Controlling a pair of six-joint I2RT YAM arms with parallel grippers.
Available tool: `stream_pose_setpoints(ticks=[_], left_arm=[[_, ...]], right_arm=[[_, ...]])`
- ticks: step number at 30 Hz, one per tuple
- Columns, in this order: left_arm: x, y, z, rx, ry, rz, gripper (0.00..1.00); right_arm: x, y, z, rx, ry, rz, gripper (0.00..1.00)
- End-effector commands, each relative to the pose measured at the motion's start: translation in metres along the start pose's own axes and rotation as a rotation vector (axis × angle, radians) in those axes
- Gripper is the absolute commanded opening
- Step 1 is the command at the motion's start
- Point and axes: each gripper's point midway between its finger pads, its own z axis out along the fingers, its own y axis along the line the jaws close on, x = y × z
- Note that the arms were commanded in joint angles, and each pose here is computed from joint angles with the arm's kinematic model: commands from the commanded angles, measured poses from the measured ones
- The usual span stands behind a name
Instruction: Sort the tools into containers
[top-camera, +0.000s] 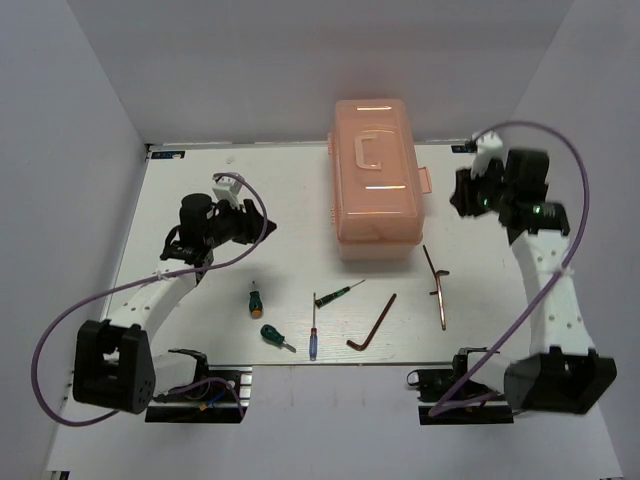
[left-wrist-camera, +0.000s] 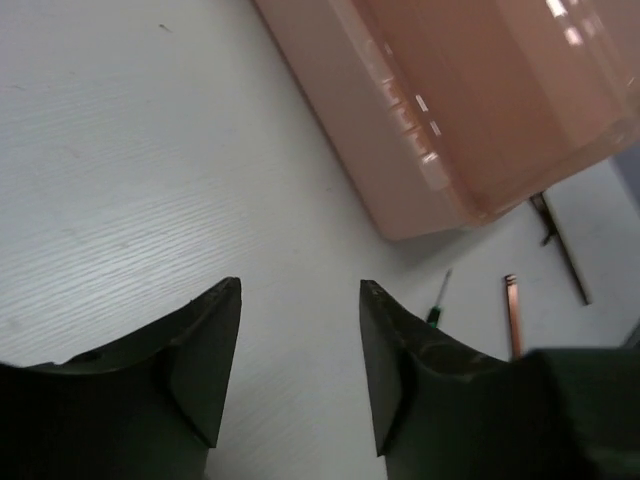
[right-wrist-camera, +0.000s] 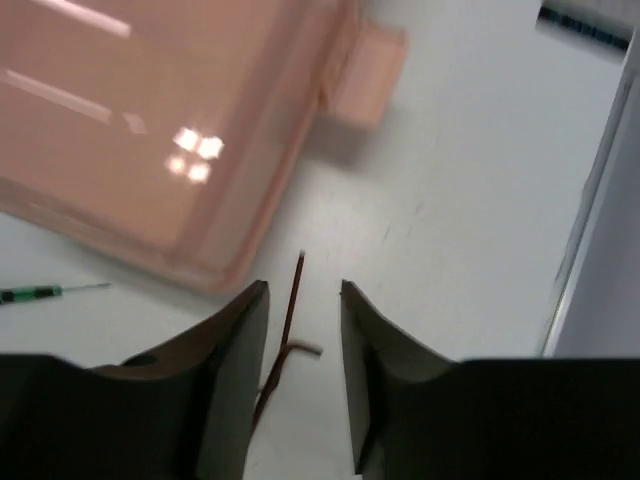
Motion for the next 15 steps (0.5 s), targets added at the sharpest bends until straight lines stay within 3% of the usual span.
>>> stream_pose_setpoints(ticks=[1, 3, 6, 7, 10, 15], left_arm=[[-0.026, -0.029, 0.01, 0.159, -0.036, -0.023, 0.65], [-0.028, -0.032, 0.022, 0.202, -0.04, -0.074, 0.75], [-0.031, -0.03, 0.041, 0.24, -0.044, -0.145, 0.76], [-0.027, -0.034, 0.045, 0.269, -0.031, -0.161, 0.77], [-0.019, -0.033, 0.06, 0.316, -0.01, -0.215, 0.77], [-0.011, -0.039, 0.077, 0.394, 0.003, -0.221, 0.79]], right_arm=[[-0.084, 0.028, -0.007, -0.23, -0.125, 0.059, 0.45], [-0.125, 0.046, 0.018, -0.361, -0.118, 0.164, 0.58], [-0.17, 0.07, 0.043, -0.499, -0.14, 0.262, 0.6], [-0.177, 0.07, 0.078, -0.521, -0.111, 0.343, 0.66], [-0.193, 0.091, 0.108, -0.565, -0.111, 0.353, 0.8], [-0.211, 0.098, 0.146, -0.512, -0.185, 0.389, 0.78]])
